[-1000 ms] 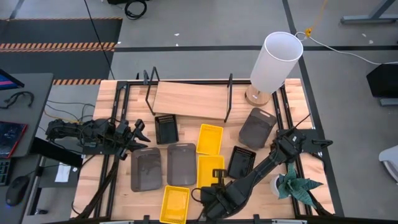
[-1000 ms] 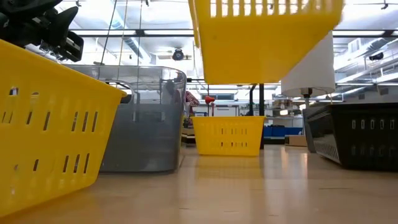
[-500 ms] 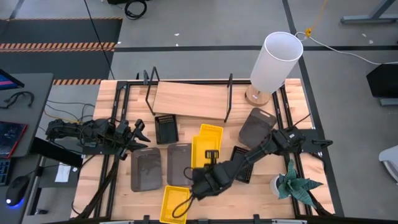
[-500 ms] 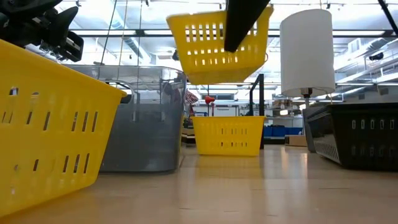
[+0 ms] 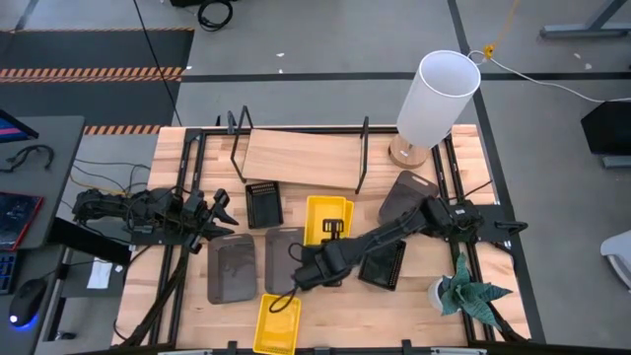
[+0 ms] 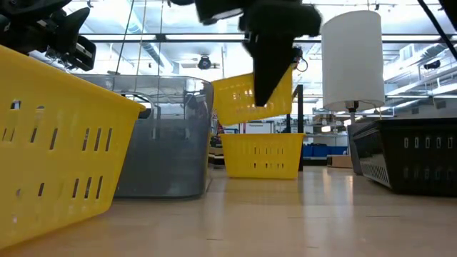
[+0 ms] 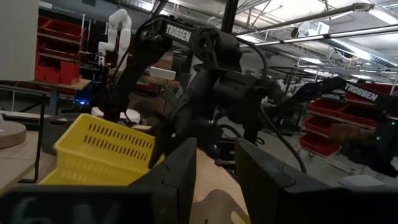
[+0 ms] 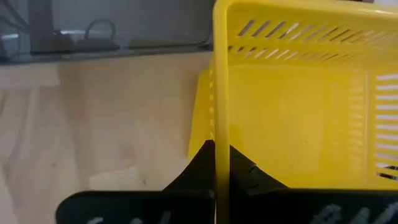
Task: Stack baskets on shelf by color
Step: Stack the bottom right yellow bin on top of the top yellow bin
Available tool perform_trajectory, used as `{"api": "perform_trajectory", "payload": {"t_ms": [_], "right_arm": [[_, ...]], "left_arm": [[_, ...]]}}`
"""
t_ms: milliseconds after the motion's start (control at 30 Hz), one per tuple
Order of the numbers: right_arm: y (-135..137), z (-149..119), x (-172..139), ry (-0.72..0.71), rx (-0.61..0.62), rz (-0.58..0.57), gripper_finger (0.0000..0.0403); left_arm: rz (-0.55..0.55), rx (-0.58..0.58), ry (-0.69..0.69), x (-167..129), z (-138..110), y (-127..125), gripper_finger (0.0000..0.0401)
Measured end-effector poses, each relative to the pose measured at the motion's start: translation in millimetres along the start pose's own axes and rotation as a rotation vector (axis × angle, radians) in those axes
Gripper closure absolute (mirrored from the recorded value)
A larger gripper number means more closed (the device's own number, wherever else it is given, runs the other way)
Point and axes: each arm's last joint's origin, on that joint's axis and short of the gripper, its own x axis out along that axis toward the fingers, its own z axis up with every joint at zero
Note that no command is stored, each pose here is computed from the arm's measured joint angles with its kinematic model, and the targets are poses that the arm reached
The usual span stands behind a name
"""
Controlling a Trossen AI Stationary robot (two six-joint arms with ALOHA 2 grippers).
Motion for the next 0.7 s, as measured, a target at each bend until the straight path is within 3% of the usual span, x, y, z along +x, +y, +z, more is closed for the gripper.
{"api": "perform_trajectory", "payload": {"t_ms": [700], "right_arm": [[-20, 6, 18, 0.048, 0.088, -0.003, 0.0398]], "left_arm": [[0.0, 0.0, 0.001, 0, 0, 0, 0.0284]]}}
